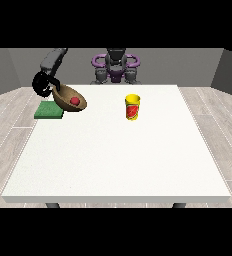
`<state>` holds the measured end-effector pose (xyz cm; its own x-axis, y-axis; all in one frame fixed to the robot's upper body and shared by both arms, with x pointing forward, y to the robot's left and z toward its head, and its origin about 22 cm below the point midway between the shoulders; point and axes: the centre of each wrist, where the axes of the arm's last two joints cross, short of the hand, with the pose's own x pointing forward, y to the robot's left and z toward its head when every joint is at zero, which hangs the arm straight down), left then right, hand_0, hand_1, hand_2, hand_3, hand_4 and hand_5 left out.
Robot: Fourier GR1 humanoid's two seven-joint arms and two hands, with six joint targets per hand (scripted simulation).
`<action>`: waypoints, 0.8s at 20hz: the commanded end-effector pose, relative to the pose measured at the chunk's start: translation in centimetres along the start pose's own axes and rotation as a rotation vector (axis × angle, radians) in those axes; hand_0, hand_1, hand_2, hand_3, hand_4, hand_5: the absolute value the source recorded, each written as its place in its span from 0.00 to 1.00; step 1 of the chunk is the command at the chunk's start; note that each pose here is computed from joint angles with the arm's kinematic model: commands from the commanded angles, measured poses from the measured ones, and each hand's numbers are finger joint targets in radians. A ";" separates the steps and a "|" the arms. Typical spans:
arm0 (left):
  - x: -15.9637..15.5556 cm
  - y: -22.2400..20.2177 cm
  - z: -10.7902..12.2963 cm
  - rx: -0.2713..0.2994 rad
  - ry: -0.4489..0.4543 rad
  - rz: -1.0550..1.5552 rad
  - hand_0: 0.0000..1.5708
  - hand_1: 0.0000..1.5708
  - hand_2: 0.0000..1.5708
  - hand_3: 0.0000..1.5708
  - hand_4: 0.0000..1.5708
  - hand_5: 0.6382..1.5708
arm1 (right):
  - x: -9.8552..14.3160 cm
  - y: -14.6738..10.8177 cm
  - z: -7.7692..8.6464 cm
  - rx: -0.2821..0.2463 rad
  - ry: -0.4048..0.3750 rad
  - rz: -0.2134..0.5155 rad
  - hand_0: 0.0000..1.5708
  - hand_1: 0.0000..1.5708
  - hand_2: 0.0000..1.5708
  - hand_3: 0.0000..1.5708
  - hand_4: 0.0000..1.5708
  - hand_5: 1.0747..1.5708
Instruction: Pick the cup and pour the ball into the bowl, then pick the bowl and place it on the pad
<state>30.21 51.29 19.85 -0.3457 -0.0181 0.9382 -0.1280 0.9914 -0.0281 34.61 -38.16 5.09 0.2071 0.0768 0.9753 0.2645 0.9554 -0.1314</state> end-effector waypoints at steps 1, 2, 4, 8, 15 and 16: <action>-1.8 -0.4 0.6 -0.004 -0.042 -0.017 0.00 0.00 0.00 0.00 0.45 0.99 | 3.4 -1.7 -1.0 -0.016 -0.054 0.003 1.00 1.00 1.00 1.00 0.62 1.00; 1.0 1.6 0.2 0.021 -0.055 -0.041 0.00 0.00 0.00 0.00 0.46 0.99 | 3.6 -0.7 -0.9 -0.011 -0.079 0.049 1.00 1.00 1.00 1.00 0.62 1.00; 1.3 1.1 -0.1 0.041 -0.101 -0.047 0.00 0.00 0.00 0.00 0.45 0.99 | 3.6 -2.1 -1.3 -0.021 -0.120 -0.048 1.00 1.00 1.00 1.00 0.63 1.00; 3.2 -1.3 -1.1 -0.012 -0.183 -0.046 0.00 0.00 0.00 0.00 0.43 0.98 | 3.7 -8.4 -1.2 -0.084 -0.201 -0.063 1.00 1.00 1.00 0.22 0.63 1.00; 5.8 0.2 0.3 0.012 -0.281 -0.038 0.00 0.00 0.00 0.00 0.44 0.99 | 1.4 -13.6 0.3 -0.142 -0.250 -0.053 1.00 1.00 1.00 0.00 0.62 1.00; 6.0 -0.8 0.5 0.021 -0.288 -0.035 0.00 0.00 0.00 0.00 0.44 0.99 | 2.7 -15.3 0.6 -0.137 -0.274 -0.036 1.00 1.00 1.00 0.00 0.63 1.00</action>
<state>28.77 50.48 24.86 -0.5681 -0.0923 0.8178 -0.1535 0.9881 0.0049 32.45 -49.23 8.82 -0.0382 0.1066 0.9936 0.3853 0.9190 -0.0837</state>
